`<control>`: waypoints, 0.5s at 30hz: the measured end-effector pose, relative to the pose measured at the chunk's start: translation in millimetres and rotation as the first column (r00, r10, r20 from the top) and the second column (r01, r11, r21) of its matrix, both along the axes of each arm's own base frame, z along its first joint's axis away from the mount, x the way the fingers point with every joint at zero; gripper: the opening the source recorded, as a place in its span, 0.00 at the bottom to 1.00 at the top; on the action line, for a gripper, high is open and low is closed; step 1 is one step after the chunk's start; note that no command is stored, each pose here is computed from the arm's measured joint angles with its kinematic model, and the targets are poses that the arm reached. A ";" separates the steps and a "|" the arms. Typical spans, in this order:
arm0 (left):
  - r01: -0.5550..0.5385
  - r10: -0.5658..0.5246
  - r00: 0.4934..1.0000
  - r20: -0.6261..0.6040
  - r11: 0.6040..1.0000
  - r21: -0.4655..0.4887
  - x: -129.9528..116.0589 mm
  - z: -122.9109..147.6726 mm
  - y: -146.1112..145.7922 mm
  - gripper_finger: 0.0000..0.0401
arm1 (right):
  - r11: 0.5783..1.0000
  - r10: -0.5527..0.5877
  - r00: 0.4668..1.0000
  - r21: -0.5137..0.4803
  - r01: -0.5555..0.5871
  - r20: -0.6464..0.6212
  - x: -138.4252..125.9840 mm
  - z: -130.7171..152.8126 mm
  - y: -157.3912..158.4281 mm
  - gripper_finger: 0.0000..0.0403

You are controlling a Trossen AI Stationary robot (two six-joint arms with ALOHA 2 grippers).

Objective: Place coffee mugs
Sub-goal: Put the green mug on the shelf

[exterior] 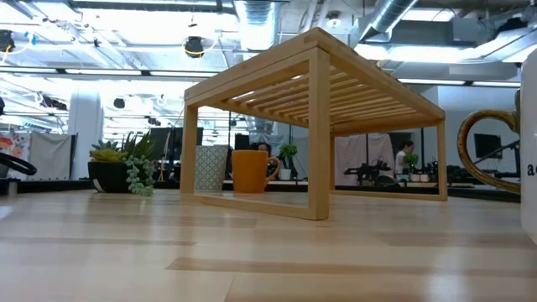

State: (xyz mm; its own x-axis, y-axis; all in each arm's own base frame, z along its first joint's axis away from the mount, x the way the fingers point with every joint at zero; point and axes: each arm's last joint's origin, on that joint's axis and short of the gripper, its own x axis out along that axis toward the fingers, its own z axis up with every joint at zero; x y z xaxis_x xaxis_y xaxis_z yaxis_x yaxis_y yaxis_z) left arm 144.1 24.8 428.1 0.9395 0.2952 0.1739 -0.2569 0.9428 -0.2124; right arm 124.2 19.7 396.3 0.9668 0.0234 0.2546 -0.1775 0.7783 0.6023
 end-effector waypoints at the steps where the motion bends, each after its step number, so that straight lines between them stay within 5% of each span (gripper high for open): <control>1: 0.000 0.000 1.000 -0.002 1.000 0.000 -0.1 -0.2 0.0 0.39 | 0.999 0.032 0.998 0.035 -0.030 -0.059 -0.3 1.8 1.0 0.11; 4: 0.000 0.000 1.000 -0.012 1.000 -0.002 0.2 -1.2 0.0 0.39 | 0.982 0.128 0.947 0.169 -0.081 -0.295 -3.0 0.8 6.3 0.11; 6: 0.000 0.000 1.000 -0.022 1.000 -0.003 0.3 -2.1 0.0 0.39 | 0.964 0.182 0.862 0.257 -0.063 -0.473 -4.8 -6.7 11.5 0.12; 10: 0.000 0.000 0.999 -0.050 1.000 -0.007 0.8 -4.8 0.1 0.39 | 0.941 0.251 0.626 0.338 0.022 -0.739 -2.5 -29.1 26.8 0.17; 15: 0.000 0.000 0.997 -0.074 1.000 -0.010 1.0 -7.1 0.1 0.39 | 0.936 0.297 0.339 0.342 0.083 -0.893 4.4 -56.7 51.3 0.27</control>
